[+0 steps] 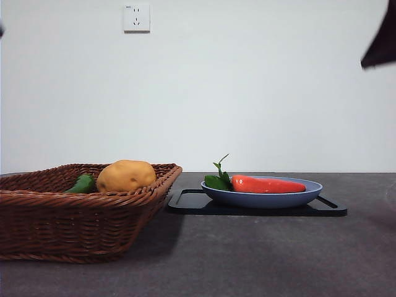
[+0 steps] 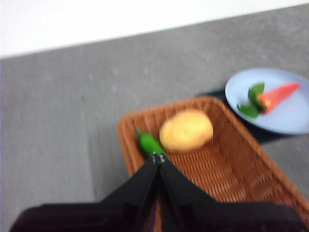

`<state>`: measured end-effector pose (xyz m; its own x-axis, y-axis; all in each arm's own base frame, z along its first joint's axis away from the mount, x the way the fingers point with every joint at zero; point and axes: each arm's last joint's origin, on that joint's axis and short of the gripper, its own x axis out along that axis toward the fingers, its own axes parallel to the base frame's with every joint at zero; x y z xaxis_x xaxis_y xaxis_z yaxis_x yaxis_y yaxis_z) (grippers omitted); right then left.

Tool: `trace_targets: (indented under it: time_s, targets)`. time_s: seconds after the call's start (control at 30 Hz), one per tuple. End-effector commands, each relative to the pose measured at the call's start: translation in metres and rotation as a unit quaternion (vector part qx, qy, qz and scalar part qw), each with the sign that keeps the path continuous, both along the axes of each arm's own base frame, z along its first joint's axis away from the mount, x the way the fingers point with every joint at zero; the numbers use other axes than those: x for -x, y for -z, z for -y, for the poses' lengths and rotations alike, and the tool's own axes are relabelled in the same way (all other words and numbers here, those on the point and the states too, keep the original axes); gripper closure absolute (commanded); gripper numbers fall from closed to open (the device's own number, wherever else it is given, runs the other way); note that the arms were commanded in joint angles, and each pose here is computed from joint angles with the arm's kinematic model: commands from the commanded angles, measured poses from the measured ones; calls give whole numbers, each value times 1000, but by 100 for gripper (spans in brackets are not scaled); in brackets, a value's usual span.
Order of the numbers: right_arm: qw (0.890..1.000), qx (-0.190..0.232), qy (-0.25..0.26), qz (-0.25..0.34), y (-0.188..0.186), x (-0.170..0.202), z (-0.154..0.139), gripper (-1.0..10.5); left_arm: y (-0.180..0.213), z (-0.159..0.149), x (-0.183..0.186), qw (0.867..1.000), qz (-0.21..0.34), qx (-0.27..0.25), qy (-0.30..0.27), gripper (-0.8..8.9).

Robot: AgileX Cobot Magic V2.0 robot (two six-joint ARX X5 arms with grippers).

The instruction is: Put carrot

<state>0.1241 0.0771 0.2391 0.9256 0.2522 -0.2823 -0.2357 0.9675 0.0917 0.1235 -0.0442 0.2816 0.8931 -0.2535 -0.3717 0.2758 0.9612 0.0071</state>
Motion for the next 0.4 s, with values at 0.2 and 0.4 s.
trace_targets:
  time_s: [0.2,0.4]
  targets:
    - [1000,-30,8,3,3,0,-1,941,13,-5,15,1000,-7,27,-8,805]
    - [1000,-31,7,3,3,0,-1,941,11,-4,13,999,3,31,-7,805]
